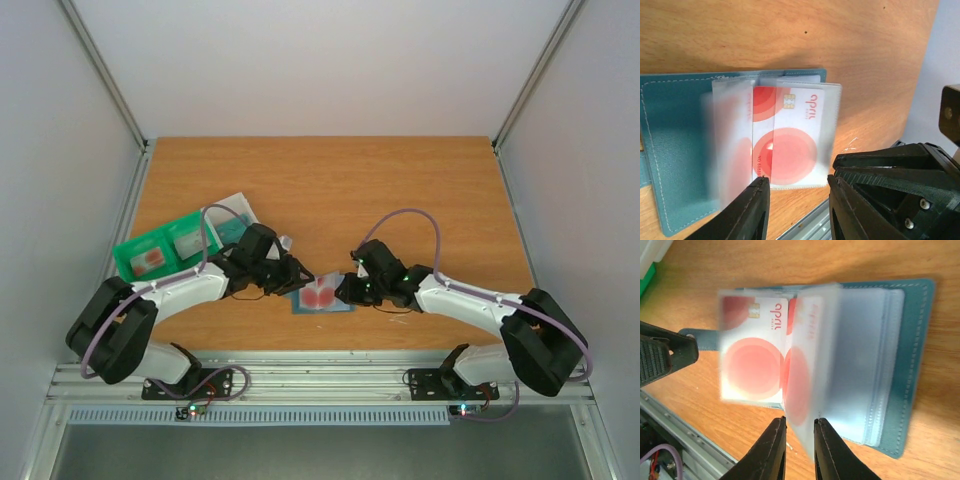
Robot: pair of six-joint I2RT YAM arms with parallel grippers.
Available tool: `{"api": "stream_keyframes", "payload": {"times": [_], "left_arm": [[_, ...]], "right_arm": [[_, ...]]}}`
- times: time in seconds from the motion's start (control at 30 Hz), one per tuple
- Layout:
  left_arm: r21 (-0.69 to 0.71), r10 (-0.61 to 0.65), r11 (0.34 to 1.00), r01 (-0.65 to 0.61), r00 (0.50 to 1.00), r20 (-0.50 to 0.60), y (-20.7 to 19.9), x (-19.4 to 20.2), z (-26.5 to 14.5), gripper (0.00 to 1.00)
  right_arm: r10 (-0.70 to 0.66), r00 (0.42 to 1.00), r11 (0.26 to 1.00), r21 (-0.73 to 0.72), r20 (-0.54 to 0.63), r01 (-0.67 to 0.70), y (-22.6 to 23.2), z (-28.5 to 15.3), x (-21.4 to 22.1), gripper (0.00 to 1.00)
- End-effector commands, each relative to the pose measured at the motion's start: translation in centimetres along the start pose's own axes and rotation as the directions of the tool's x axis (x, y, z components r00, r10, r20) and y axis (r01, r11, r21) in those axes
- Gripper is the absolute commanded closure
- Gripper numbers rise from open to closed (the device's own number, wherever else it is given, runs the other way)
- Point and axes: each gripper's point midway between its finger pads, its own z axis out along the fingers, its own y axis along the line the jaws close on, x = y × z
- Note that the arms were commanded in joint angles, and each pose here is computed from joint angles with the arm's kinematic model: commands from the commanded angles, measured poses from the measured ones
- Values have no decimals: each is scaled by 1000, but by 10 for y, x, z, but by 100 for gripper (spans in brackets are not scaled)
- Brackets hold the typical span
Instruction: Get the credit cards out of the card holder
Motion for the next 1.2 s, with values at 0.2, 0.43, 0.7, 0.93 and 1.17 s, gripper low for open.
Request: {"api": "stream_keyframes", "payload": {"times": [0.2,0.43,0.7,0.93,1.17], "left_arm": [[5,44,999,-44,999,21,-9,-7,-1,64],[37,24,999,-23,1000,-11,4,-8,25,64],[27,4,1000,-3,999,-49,19,-8,45,65],[36,-14,999,16,998,-66,24,-8,54,68],[39,-34,999,37,997,-66,25,-8,56,79]], "right_arm": [[-70,996,996,65,51,66,5,-12,-21,81],[-52,998,995,90,36,49,-4,6,-27,84],[-20,1000,992,125,3,20,-26,23,-20,86],[11,1000,990,139,-14,-9,-38,30,-13,87],[21,1000,990,141,-16,-18,-40,32,-11,87]]}}
